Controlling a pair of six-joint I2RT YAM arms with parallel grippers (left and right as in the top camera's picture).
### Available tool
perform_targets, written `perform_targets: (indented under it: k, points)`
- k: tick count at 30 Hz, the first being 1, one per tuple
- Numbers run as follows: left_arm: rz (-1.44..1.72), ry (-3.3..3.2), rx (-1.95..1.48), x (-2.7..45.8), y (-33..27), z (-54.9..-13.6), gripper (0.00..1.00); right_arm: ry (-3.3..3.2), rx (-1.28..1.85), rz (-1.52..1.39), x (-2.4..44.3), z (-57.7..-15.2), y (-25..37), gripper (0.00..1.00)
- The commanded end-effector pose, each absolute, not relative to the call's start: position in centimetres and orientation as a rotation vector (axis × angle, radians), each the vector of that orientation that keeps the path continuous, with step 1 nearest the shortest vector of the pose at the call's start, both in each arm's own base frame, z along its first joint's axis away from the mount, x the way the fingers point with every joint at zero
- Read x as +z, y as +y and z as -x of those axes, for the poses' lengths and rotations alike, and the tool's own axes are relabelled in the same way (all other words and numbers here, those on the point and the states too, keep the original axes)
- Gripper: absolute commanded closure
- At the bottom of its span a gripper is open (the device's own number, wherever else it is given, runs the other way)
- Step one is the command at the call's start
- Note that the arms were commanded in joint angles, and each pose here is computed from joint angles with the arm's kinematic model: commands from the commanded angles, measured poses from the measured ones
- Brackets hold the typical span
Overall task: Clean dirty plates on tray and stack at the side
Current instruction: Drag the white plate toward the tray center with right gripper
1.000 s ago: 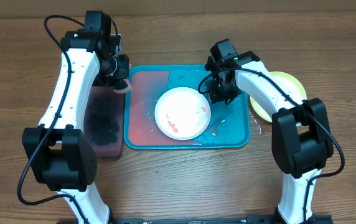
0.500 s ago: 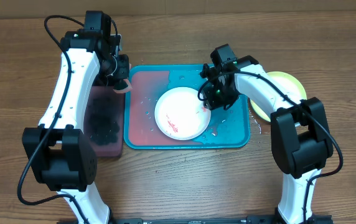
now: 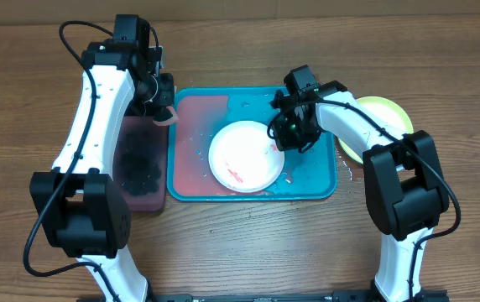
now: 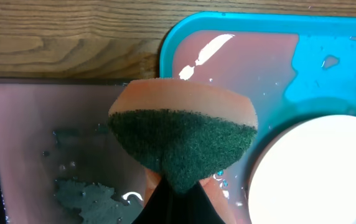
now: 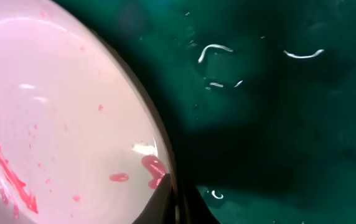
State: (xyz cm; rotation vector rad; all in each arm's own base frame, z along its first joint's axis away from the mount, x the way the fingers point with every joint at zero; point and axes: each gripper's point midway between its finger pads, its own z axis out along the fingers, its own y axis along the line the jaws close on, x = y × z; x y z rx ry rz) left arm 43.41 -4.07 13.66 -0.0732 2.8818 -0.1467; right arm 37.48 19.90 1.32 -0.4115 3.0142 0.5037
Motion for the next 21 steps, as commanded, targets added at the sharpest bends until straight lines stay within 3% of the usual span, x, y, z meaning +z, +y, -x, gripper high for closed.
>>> perform_targets:
  k: [1, 7, 14, 21]
  points:
    - [0.134, 2.854, -0.165, 14.4, -4.1, -44.0, 0.96, 3.007, 0.577, 0.048, 3.0, -38.9, 21.7, 0.96]
    - [0.118, 2.855, -0.171, 14.4, -4.6, -43.9, 0.96, 2.983, 0.469, -0.381, 1.5, -38.8, 22.8, 0.96]
    - [0.076, 2.855, -0.177, 13.8, -5.9, -43.9, 0.96, 2.961, 0.456, -0.419, 0.8, -38.2, 24.3, 0.96]
    - [0.037, 2.865, -0.196, 9.1, -8.5, -43.2, 0.96, 2.946, 0.467, -0.453, 0.5, -38.7, 24.2, 0.96]
